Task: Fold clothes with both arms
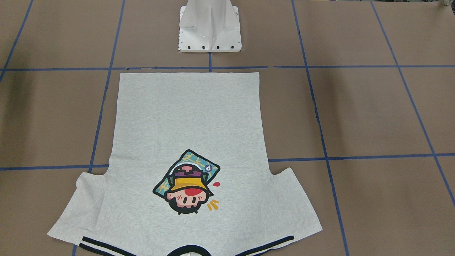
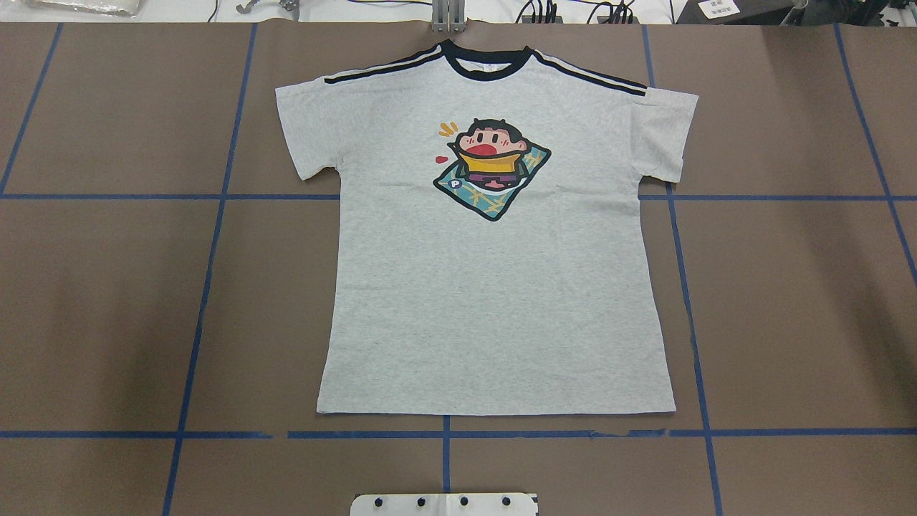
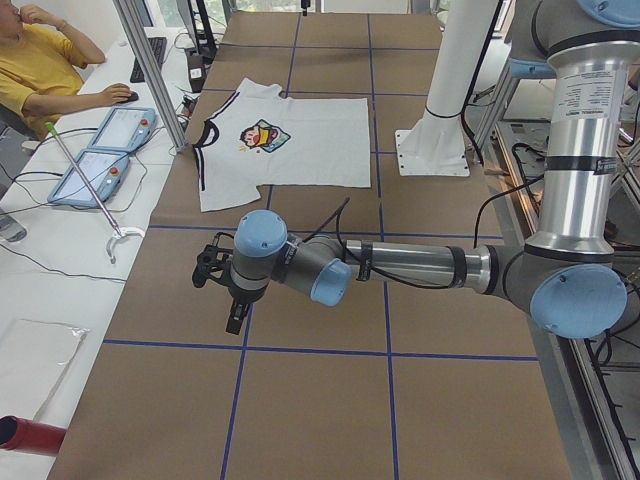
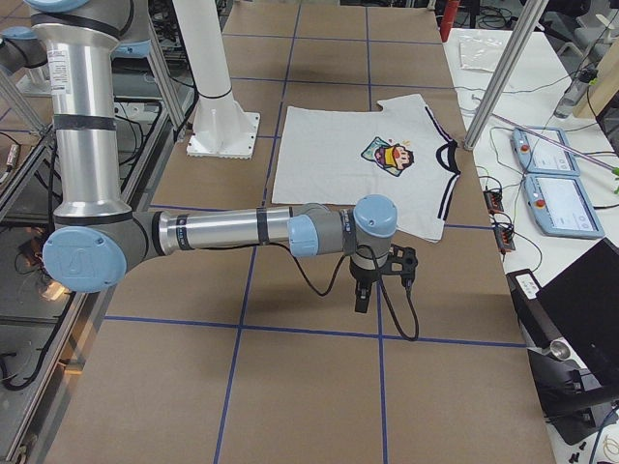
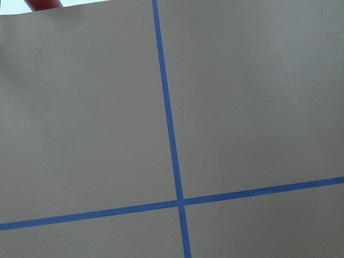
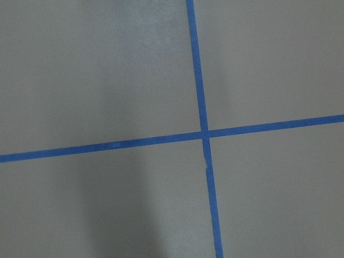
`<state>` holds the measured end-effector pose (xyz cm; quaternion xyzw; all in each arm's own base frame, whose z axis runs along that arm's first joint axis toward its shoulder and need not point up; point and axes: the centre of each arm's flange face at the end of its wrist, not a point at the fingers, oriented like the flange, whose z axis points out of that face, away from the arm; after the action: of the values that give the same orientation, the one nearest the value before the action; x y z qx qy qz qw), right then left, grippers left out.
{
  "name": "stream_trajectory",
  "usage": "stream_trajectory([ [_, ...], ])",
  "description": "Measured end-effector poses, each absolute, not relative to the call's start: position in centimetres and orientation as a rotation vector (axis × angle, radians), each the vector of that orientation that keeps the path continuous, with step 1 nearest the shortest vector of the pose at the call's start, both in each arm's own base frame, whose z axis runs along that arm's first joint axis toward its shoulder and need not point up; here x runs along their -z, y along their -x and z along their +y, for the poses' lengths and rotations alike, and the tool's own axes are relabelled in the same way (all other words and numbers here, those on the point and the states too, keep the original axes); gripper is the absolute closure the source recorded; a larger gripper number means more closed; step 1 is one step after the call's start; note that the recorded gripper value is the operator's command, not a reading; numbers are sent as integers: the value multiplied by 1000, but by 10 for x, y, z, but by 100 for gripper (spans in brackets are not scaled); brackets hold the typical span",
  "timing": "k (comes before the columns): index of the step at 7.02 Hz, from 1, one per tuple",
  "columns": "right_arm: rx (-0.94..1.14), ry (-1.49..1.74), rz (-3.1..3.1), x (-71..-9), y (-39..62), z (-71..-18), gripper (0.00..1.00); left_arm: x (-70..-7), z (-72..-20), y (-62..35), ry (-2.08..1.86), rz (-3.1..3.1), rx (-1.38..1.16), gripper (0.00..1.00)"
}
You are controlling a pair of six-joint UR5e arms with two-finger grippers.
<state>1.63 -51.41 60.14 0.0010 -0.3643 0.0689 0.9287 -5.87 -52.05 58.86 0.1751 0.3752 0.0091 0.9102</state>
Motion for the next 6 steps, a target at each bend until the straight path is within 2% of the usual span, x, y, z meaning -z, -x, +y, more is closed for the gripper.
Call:
stream_trajectory([
  [6,-67,-96,-769,-594,4,-519,0,-584,-508,57,-366,780,-19,0],
])
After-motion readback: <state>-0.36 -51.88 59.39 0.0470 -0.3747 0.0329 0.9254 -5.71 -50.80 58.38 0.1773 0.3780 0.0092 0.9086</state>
